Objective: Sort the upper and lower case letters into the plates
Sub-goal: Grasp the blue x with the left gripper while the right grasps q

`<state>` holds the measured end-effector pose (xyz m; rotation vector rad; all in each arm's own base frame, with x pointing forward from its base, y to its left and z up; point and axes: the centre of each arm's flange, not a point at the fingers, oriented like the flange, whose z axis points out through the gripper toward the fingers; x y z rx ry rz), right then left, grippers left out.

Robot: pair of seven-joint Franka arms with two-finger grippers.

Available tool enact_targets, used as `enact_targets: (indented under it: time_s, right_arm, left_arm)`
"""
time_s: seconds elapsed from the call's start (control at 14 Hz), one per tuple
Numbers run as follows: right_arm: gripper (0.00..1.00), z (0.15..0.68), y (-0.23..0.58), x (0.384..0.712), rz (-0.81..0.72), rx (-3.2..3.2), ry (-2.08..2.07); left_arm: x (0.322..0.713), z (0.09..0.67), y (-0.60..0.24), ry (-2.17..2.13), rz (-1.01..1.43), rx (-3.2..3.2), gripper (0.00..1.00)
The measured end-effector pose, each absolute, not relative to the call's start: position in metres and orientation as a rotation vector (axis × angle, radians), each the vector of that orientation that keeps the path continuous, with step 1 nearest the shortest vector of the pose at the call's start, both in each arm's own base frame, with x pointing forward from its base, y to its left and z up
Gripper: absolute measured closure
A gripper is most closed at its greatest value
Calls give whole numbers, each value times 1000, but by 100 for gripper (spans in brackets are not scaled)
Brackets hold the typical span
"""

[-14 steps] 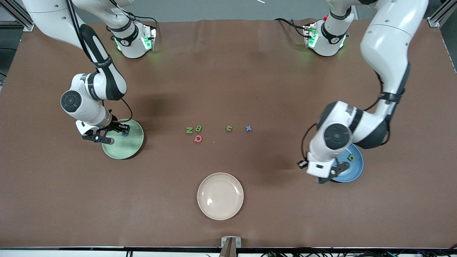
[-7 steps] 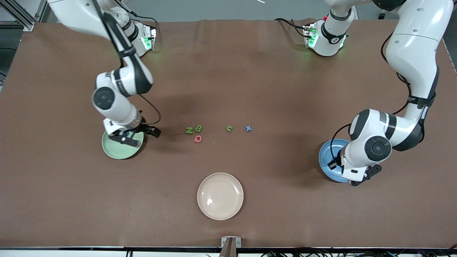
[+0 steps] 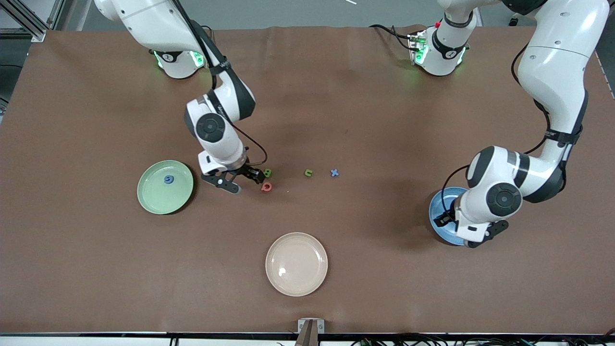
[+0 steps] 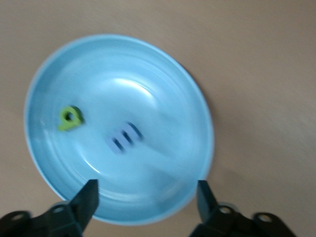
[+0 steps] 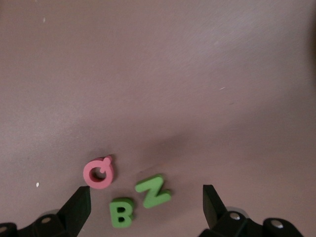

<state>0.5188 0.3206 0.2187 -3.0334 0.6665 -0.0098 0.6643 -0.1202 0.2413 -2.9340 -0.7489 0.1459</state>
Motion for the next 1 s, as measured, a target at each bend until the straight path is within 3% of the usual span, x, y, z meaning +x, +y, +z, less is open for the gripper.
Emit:
enact_targets:
  time_s: [0.07, 0.14, 0.43, 0.71, 0.79, 1.0]
  right_arm:
    - [0, 206, 328, 516, -15, -3030, 679]
    - [0, 198, 336, 515, -16, -3026, 695]
    - [0, 191, 362, 525, -39, -3002, 725]
    - [9, 187, 377, 538, -58, -2987, 729]
    - [16, 186, 378, 538, -56, -2989, 729]
    - [21, 179, 377, 536, -46, -2998, 730]
  left_arm:
    - [659, 246, -143, -752, 151, -2951, 0]
    - [652, 251, -170, -771, 157, -2965, 0]
    - [608, 257, -287, -797, 157, -2984, 5]
    - [543, 234, -401, -744, 135, -3050, 7]
    - [530, 225, -415, -731, 121, -3090, 12]
    - [504, 197, -422, -677, 84, -3135, 19]
